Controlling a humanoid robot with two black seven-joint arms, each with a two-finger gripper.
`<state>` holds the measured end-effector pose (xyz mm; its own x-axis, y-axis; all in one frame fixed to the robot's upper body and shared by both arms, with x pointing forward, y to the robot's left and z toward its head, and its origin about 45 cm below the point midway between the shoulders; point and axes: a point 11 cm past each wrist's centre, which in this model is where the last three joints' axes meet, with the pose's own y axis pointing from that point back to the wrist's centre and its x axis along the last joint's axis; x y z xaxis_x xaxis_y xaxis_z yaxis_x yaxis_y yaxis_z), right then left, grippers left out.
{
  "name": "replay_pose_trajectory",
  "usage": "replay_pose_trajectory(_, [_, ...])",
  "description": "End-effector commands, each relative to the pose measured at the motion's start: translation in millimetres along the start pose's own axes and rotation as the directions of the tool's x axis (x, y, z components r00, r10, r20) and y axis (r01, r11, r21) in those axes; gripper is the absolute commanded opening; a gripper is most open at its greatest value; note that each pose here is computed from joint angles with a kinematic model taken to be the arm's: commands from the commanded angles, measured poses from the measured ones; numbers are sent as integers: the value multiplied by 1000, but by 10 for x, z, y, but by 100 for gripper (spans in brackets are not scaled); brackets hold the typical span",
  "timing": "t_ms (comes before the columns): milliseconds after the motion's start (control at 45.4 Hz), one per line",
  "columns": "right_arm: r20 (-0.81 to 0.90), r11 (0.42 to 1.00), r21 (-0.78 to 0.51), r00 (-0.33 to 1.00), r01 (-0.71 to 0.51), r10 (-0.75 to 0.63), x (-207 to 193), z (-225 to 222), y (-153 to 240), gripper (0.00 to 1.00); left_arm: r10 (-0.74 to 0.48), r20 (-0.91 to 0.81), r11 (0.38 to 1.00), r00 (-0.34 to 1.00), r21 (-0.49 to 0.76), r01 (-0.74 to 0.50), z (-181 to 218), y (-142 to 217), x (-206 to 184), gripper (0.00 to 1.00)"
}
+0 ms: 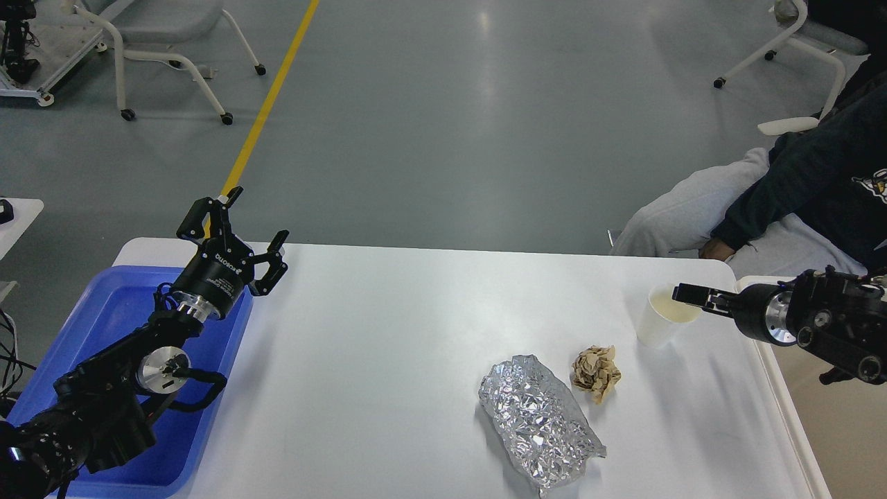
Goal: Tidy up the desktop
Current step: 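Grasp the white paper cup with the right gripper, then lift the cup with the right gripper and carry it toward the white bin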
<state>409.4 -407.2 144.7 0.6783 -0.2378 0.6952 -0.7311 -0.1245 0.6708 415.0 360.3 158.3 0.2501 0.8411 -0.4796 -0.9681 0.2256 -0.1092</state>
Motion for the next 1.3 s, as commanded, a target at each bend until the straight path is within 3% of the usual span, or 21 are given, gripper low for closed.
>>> replay_pose_trajectory(0, [-23,1000,2,1000,7,-7,-59,-24,-89,100,0,1,1000,1000,0,0,2,1,2,100])
replay_pose_trajectory(595, [-34,1000,-10,999,6,-6,-200,26,-215,100,0,1,1000,1000,0,0,2,1,2,100])
replay_pose_trajectory(705, [-62,1000,-14,998,15,-16,-240,83,-221,95,0,-1,1000,1000,0,0,-4,-1,-3,100])
replay_pose_trajectory(837, [-72,1000,-9,997,10,-10,-234,109,-225,84,0,-1,1000,1000,0,0,-4,-1,-3,100])
replay_pose_trajectory(991, [-81,1000,-15,997,12,-13,-236,131,-218,43,0,-1,1000,1000,0,0,-4,-1,-3,100])
replay_pose_trajectory(1057, [-82,1000,-16,997,7,-8,-223,132,-217,38,0,1,1000,1000,0,0,2,1,2,100])
replay_pose_trajectory(1123, [-71,1000,-12,997,-1,0,-212,122,-219,25,0,1,1000,1000,0,0,2,1,2,100])
replay_pose_trajectory(1167, [-69,1000,-11,998,-4,3,-200,118,-219,23,0,-1,1000,1000,0,0,-4,-1,-3,100])
replay_pose_trajectory(1278, [-59,1000,-6,998,-12,12,-177,102,-220,0,0,-1,1000,1000,0,0,-4,-1,-3,100])
